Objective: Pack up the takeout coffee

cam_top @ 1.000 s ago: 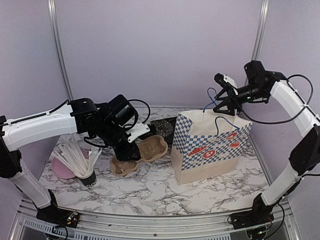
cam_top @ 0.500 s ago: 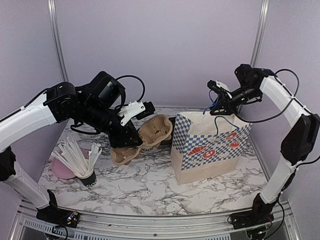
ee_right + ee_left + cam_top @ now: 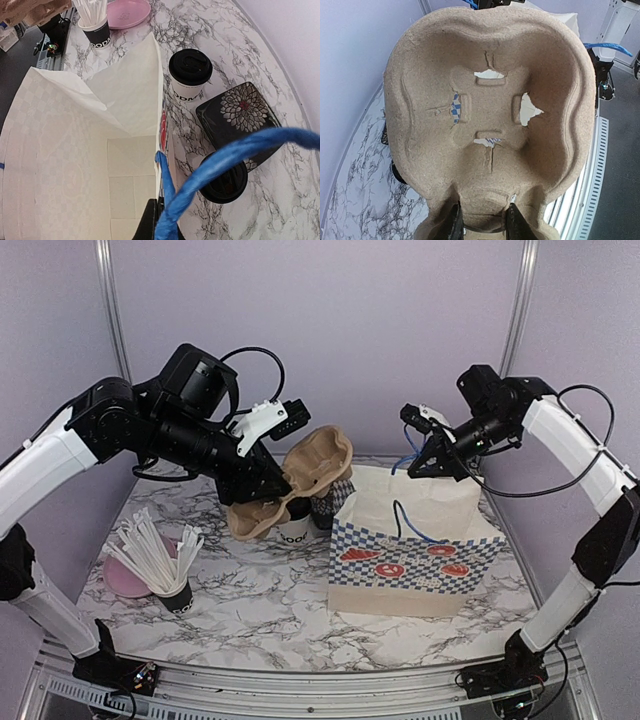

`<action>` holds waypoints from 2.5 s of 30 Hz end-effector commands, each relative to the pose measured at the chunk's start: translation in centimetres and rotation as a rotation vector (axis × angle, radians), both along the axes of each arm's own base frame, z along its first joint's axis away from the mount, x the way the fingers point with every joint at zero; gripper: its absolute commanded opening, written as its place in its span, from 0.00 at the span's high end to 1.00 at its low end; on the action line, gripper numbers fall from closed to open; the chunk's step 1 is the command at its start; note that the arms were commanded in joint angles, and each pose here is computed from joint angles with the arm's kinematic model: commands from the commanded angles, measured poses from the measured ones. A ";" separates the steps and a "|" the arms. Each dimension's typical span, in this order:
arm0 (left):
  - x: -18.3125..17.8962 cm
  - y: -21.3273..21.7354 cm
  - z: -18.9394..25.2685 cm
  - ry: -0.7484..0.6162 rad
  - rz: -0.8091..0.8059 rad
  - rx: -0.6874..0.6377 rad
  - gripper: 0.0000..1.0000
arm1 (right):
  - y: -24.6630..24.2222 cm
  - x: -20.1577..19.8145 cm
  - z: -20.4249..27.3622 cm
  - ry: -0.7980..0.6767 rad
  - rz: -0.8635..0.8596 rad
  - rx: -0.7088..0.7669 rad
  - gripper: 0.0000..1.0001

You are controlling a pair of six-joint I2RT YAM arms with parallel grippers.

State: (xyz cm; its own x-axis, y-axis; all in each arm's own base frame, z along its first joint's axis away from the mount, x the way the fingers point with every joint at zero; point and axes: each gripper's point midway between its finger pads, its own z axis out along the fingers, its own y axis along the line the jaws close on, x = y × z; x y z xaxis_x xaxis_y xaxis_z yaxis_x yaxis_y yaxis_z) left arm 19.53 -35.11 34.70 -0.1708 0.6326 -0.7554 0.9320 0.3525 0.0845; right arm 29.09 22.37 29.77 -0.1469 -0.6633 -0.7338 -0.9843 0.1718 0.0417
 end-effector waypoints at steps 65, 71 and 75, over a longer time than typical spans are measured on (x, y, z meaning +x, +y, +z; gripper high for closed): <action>0.0 -11.3 -10.5 0.008 -0.081 0.235 0.72 | 1.5 -4.2 9.4 -0.083 0.102 0.268 0.37; -0.2 -11.1 -12.3 0.094 -0.042 0.305 0.71 | 1.1 -4.0 8.5 -0.096 0.072 0.249 0.37; 0.1 -10.6 -14.0 0.130 0.001 0.363 0.71 | 1.0 -4.0 8.1 -0.102 0.058 0.247 0.37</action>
